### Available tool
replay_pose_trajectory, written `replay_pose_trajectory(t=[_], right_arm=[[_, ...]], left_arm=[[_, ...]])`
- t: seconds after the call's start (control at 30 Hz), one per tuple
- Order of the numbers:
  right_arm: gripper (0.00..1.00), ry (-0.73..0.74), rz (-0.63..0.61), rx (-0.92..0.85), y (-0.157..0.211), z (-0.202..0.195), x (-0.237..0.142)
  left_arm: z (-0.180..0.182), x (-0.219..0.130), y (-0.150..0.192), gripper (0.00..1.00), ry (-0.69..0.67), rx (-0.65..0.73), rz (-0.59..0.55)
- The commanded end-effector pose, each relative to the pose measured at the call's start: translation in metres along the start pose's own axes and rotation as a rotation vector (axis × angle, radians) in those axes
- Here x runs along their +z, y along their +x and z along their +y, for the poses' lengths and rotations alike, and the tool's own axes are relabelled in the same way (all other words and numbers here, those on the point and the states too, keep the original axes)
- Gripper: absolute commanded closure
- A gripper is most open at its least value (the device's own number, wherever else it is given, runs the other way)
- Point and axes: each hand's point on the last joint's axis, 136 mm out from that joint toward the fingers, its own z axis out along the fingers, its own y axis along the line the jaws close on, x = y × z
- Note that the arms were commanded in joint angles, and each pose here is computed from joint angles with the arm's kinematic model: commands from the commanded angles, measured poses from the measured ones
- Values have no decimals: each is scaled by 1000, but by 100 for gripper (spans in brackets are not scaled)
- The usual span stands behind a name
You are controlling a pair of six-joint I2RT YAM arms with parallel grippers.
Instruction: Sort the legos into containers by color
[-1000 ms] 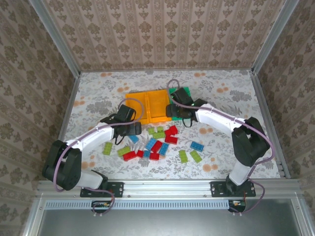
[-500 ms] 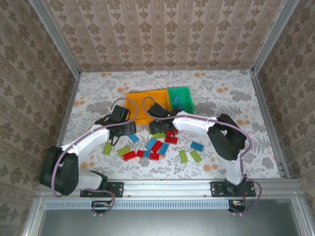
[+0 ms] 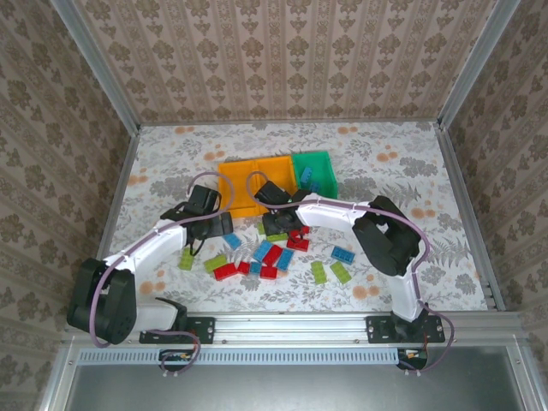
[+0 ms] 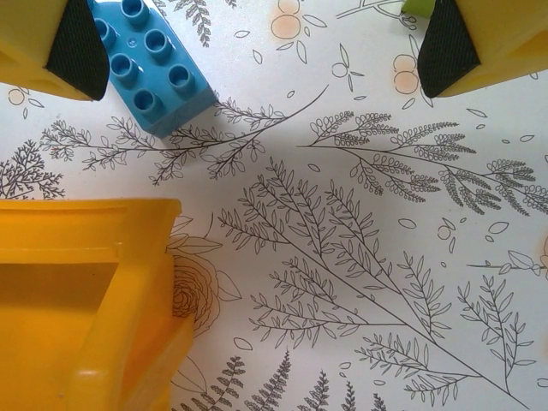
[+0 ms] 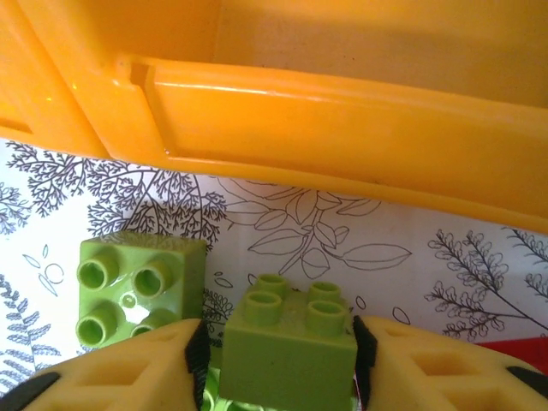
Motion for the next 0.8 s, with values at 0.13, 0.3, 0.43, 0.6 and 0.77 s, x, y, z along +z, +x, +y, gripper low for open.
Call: replay_pose_trajectory(t=[0.13, 0.3, 0.43, 0.6, 0.77], right_arm=[[63, 31, -7, 20, -3, -5, -12], [65, 0, -86, 30, -23, -4, -45], [65, -18, -179, 51, -54, -7, -68], [65, 8, -233, 67, -87, -17, -66], [64, 40, -233, 81, -108, -27, -43]], left_arm=[[0, -3, -2, 3, 13, -11, -11], [-1, -3, -1, 3, 18, -10, -9], [-4, -2, 0, 3, 33, -13, -5], [-13, 0, 7, 3, 52, -21, 14], [-25, 3, 18, 4, 71, -11, 45]])
